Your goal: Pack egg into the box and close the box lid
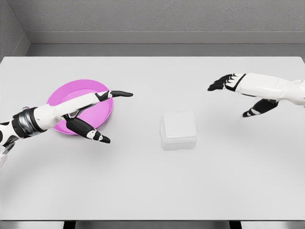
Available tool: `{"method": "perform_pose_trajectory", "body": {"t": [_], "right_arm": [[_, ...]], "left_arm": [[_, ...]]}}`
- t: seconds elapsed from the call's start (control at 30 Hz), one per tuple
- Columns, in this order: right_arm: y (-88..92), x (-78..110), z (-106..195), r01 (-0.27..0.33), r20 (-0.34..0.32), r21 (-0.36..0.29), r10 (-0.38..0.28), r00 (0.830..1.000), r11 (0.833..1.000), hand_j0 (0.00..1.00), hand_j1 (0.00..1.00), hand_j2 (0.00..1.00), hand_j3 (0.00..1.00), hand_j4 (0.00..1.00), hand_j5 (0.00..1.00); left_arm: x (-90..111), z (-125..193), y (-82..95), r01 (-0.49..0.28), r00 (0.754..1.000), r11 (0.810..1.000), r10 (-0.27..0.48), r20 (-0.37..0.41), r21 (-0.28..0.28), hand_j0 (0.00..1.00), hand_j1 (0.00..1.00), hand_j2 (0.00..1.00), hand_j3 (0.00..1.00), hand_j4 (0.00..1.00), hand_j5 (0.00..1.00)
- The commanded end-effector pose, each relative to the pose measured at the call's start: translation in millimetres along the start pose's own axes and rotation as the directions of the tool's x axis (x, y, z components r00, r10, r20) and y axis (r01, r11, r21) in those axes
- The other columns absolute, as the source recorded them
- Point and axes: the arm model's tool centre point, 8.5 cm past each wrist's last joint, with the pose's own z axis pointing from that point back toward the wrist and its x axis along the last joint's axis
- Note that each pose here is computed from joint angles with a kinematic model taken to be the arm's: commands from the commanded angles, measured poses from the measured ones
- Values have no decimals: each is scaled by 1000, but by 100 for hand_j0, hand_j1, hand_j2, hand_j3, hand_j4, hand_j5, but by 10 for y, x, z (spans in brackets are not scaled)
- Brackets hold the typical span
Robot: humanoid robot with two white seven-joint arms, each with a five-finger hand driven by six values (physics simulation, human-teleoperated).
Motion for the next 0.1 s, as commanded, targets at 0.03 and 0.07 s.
{"method": "perform_pose_trajectory", "body": {"t": [0.03,0.07], "right_arm": [[47,-175,81,42,-50,-10,-43,998,999,100,100,100,100,100,100],[48,-179,83,43,-52,-10,-44,998,999,100,100,100,100,100,100]], "left_arm": [[20,74,58,9,1000,1000,-9,-17,2,100,100,100,100,100,100],[17,98,78,18,999,1000,-18,-28,-2,100,100,100,100,100,100]]}}
